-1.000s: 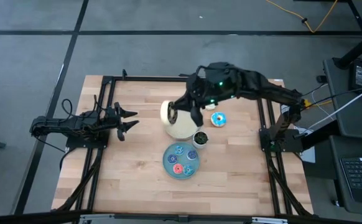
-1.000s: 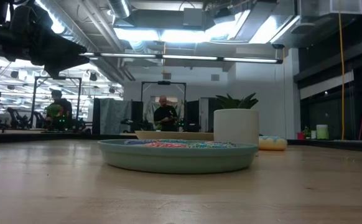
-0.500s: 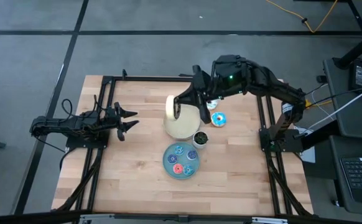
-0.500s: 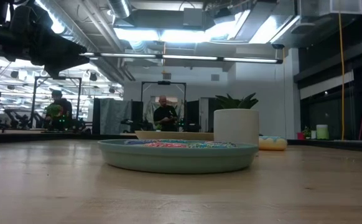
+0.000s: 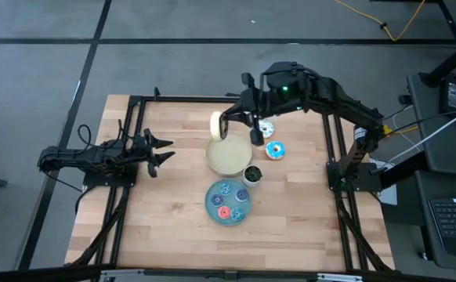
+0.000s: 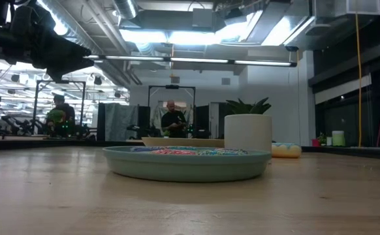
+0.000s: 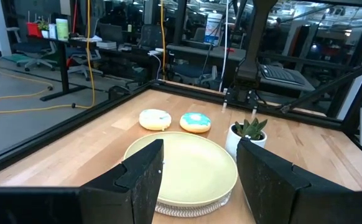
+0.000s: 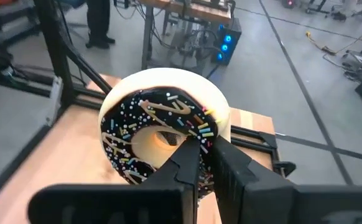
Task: Pick & Place donuts
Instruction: Put the large black donut on the gray plate
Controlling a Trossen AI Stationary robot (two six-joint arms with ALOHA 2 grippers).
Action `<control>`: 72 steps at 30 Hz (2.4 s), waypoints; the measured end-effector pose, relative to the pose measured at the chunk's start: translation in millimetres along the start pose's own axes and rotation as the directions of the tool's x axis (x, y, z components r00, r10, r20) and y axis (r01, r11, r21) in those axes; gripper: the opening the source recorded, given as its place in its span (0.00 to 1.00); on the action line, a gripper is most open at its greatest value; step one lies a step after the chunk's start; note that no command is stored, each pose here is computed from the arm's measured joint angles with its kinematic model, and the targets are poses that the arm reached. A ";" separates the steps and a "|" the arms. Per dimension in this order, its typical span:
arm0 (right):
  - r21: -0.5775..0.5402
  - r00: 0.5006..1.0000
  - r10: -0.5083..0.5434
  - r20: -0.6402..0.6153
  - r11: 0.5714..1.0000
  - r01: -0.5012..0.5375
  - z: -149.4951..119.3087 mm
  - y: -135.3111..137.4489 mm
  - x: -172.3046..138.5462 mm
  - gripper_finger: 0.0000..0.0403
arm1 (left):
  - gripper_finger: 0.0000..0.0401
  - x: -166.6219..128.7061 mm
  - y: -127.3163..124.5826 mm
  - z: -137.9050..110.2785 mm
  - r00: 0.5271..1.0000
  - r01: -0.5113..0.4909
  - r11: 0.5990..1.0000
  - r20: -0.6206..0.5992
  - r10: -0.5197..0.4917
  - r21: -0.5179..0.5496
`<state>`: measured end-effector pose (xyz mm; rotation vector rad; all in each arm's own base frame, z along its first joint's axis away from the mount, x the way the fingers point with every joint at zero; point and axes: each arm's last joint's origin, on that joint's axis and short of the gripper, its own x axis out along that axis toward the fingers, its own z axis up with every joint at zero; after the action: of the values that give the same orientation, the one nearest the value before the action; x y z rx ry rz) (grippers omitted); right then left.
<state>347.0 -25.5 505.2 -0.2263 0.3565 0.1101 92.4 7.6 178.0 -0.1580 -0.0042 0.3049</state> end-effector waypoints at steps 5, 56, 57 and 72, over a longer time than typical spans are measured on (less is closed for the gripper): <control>-0.048 0.998 -0.005 -0.057 0.999 0.002 -12.2 -9.0 24.2 0.09 | 0.49 0.0 0.0 0.0 1.000 0.000 1.000 0.000 0.000 0.000; 0.237 0.537 0.285 -0.794 0.959 -0.158 -227.7 -31.0 211.2 0.09 | 0.49 0.0 0.0 0.0 1.000 0.000 1.000 0.000 0.000 0.000; 0.242 0.527 0.289 -0.799 0.957 -0.159 -231.7 -30.5 213.8 0.09 | 0.49 0.0 0.0 0.0 1.000 0.000 1.000 0.000 0.000 0.000; 0.307 0.438 0.353 -0.827 0.936 -0.173 -259.0 -25.6 224.6 0.09 | 0.49 0.0 0.0 0.0 1.000 0.000 1.000 0.000 0.000 0.000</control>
<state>473.7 -97.1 193.7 -0.0187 1.4636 0.2764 92.4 7.6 177.9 -0.1579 -0.0038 0.3051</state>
